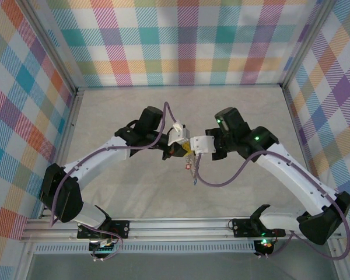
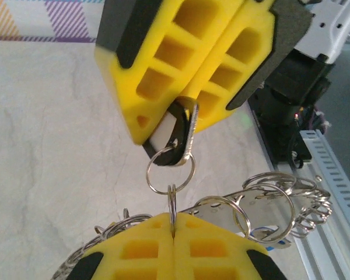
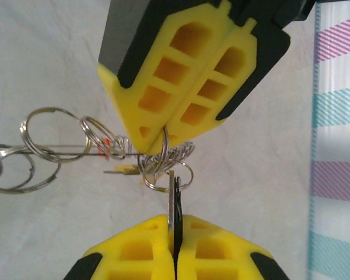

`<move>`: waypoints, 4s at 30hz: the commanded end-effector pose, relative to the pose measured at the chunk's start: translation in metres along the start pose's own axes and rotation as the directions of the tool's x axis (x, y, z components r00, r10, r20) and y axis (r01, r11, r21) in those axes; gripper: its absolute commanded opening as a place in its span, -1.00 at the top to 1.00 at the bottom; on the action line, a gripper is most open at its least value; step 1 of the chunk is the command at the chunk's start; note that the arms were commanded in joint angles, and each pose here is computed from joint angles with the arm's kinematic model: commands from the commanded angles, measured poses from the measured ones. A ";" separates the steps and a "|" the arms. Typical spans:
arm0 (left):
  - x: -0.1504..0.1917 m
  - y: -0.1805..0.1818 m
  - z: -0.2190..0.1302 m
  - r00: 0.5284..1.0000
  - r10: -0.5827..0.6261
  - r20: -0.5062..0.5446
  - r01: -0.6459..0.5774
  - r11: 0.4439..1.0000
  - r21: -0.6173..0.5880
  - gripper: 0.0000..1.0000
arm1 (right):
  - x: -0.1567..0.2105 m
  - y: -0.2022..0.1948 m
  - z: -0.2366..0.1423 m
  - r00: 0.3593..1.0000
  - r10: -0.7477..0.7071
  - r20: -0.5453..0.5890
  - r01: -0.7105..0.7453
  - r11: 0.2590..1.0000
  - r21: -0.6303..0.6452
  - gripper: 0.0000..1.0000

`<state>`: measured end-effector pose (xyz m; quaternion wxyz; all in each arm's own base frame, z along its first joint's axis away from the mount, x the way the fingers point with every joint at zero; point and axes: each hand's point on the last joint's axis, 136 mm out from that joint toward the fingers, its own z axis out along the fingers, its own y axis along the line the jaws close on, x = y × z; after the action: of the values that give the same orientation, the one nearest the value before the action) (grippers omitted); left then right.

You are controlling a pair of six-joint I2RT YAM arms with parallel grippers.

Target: Put the keys on the keyring

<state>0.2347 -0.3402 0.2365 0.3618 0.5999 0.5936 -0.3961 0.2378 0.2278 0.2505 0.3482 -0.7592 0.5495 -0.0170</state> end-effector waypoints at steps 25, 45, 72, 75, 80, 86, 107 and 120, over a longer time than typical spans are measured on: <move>0.075 0.127 -0.146 0.858 -0.411 0.308 0.488 0.464 -0.739 0.11 | -0.009 -0.133 -0.004 0.576 -0.595 -0.560 0.805 0.532 0.263 1.00; 0.154 0.126 -0.246 0.664 -0.500 0.555 0.573 -0.136 -0.808 -1.00 | 0.000 -0.109 0.021 0.659 -0.571 -0.490 0.726 0.653 0.215 1.00; 0.183 0.125 -0.249 0.678 -0.546 0.493 0.493 -0.160 -0.855 -1.00 | -0.074 0.013 0.149 0.985 0.113 -0.128 -0.121 0.991 -0.054 1.00; 0.185 0.125 -0.248 0.681 -0.552 0.481 0.484 -0.154 -0.861 -1.00 | -0.056 0.018 0.156 0.977 0.135 -0.166 -0.148 0.987 -0.067 1.00; 0.187 0.125 -0.245 0.680 -0.561 0.471 0.485 -0.138 -0.864 -1.00 | -0.013 0.030 0.161 0.954 0.157 -0.255 -0.186 0.978 -0.092 1.00; 0.186 0.126 -0.242 0.676 -0.567 0.470 0.493 -0.126 -0.861 -1.00 | 0.033 0.045 0.166 0.923 0.150 -0.353 -0.203 0.972 -0.120 1.00; 0.195 0.127 -0.235 0.666 -0.590 0.456 0.489 -0.117 -0.864 -1.00 | 0.148 0.106 0.163 0.791 0.180 -0.585 -0.371 0.901 -0.224 0.87; 0.181 0.131 -0.217 0.714 -0.583 0.388 0.500 0.037 -0.865 -1.00 | 0.173 0.099 0.149 0.754 0.293 -0.588 -0.429 0.898 -0.102 0.37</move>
<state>0.3694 -0.0691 0.1578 0.4300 -0.0099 0.9017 -0.0435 0.2914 0.1616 0.0188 0.0863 -0.6469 0.7516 -0.0960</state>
